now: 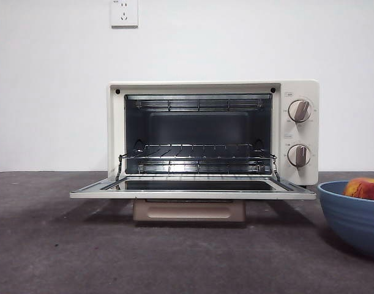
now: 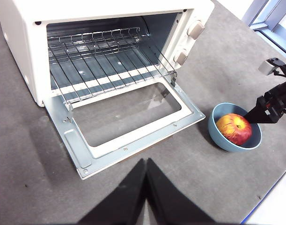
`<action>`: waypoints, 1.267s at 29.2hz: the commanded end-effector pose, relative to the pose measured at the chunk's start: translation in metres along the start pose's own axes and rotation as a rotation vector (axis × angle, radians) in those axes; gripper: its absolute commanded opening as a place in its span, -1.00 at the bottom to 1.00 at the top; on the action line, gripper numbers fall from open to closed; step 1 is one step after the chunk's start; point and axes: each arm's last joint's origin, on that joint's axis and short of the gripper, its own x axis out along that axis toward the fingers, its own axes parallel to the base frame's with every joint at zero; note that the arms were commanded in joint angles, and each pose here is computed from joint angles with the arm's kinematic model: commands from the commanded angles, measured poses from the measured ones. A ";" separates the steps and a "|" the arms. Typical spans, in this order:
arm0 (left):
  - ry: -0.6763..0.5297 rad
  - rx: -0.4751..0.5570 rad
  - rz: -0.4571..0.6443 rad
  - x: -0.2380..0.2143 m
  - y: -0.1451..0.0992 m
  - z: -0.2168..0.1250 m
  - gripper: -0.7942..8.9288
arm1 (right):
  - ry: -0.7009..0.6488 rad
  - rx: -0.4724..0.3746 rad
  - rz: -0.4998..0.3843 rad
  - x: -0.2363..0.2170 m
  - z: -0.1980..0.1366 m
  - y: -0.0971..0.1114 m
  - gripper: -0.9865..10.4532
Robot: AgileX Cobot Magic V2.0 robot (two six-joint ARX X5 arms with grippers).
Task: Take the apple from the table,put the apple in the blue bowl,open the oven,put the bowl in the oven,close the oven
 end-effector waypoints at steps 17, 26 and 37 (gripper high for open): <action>-0.008 0.003 -0.006 0.001 0.000 0.003 -0.82 | -0.106 -0.055 0.170 -0.051 0.023 0.053 -0.82; -0.008 0.003 -0.006 0.001 0.000 0.003 -0.82 | -0.205 -0.072 0.229 -0.057 0.069 0.106 -0.82; -0.007 0.003 -0.006 0.001 0.000 0.003 -0.82 | -0.248 0.060 0.205 -0.010 0.132 0.137 -0.82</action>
